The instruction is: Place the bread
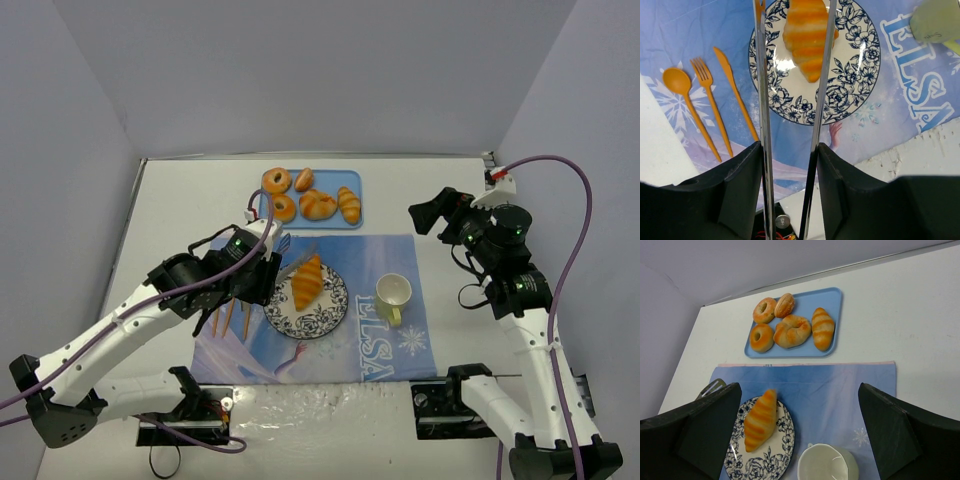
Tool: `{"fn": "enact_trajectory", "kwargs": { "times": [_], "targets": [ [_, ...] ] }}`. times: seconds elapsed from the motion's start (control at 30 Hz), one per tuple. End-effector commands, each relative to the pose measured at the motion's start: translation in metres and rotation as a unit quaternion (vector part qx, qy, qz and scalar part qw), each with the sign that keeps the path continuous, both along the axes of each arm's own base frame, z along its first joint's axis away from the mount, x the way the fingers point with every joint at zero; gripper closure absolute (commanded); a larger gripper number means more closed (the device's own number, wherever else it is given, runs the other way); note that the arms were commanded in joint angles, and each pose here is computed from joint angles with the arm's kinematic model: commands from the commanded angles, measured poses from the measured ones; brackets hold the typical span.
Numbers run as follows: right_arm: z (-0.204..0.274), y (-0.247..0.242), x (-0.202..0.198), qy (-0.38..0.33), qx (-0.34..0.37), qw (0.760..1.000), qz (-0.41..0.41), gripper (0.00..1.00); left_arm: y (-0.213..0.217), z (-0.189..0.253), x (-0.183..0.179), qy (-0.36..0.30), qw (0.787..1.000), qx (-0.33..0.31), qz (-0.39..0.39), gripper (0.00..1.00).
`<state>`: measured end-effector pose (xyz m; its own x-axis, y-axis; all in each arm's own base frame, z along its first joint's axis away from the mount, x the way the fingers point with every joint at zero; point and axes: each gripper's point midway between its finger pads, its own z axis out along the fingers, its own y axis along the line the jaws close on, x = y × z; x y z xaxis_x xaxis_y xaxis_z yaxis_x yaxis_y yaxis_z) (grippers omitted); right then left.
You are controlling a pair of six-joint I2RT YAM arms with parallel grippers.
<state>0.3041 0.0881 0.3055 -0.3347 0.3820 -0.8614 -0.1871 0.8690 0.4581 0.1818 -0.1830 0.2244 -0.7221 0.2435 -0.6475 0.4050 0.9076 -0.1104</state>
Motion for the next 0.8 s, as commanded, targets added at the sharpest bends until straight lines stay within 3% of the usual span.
{"fn": "enact_trajectory", "kwargs": {
  "times": [0.0, 0.33, 0.77],
  "targets": [
    [0.033, 0.002, 0.003, -0.059, 0.005, 0.998, 0.002, 0.00, -0.016, 0.031, 0.026, -0.049, 0.998, -0.027, 0.015, 0.59],
    [0.038, 0.004, 0.001, -0.064, 0.008, 0.998, 0.006, 0.00, -0.032, 0.045, 0.086, -0.057, 0.995, -0.060, 0.057, 0.57],
    [0.047, 0.008, 0.001, -0.072, 0.010, 0.997, 0.012, 0.00, -0.057, 0.028, 0.183, -0.031, 0.994, -0.056, 0.091, 0.55]
  ]
}}
